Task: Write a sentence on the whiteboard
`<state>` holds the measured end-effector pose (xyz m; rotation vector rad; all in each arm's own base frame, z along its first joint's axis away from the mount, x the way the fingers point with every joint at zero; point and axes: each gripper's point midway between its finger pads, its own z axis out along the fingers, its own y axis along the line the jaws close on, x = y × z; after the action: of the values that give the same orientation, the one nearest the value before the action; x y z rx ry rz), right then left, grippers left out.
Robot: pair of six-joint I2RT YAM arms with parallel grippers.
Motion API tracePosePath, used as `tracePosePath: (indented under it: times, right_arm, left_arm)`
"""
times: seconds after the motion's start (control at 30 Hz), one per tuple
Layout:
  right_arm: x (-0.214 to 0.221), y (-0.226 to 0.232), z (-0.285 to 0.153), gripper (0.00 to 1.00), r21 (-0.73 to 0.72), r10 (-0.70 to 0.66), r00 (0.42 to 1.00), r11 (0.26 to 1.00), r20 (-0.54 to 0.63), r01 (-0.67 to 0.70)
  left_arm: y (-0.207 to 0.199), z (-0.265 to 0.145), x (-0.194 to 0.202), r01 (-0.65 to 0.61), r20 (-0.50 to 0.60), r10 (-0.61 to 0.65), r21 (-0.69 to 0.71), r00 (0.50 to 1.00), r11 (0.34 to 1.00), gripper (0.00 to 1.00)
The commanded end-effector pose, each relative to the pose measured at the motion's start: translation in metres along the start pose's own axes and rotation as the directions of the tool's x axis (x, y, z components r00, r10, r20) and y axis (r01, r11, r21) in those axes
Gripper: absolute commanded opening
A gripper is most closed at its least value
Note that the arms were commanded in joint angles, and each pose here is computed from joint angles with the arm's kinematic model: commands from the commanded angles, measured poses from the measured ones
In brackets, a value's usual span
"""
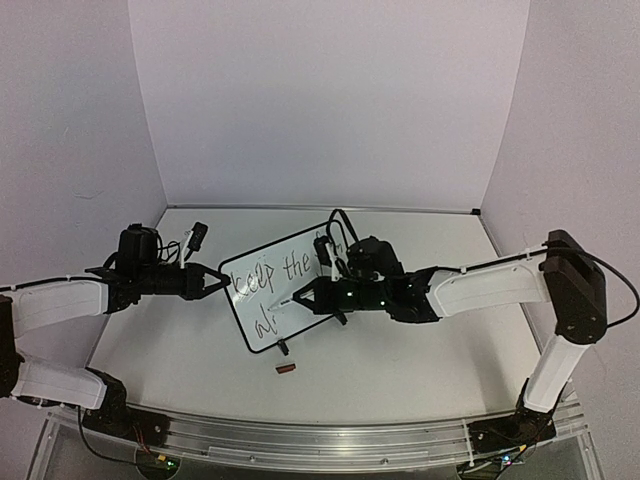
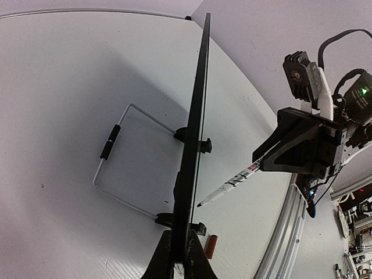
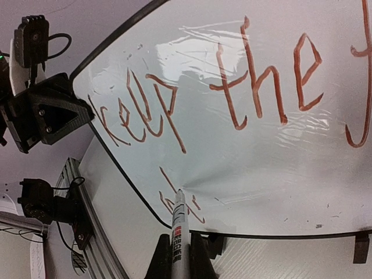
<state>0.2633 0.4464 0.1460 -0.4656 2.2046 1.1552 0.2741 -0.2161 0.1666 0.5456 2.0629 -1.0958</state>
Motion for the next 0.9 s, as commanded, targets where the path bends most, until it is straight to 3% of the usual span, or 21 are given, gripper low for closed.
tracePosePath:
  times: [0.0, 0.87]
  right_arm:
    - [-0.027, 0.015, -0.001, 0.0, -0.025, -0.028, 0.997, 0.999, 0.067, 0.03]
    - [-0.011, -0.004, 0.004, 0.0, 0.023, 0.0, 0.999, 1.0, 0.04, -0.001]
  left_arm:
    - [0.007, -0.004, -0.017, -0.062, 0.04, 0.065, -0.062, 0.997, 0.996, 0.0]
    - [0.008, -0.003, -0.016, -0.06, 0.035, 0.062, -0.062, 0.997, 0.996, 0.0]
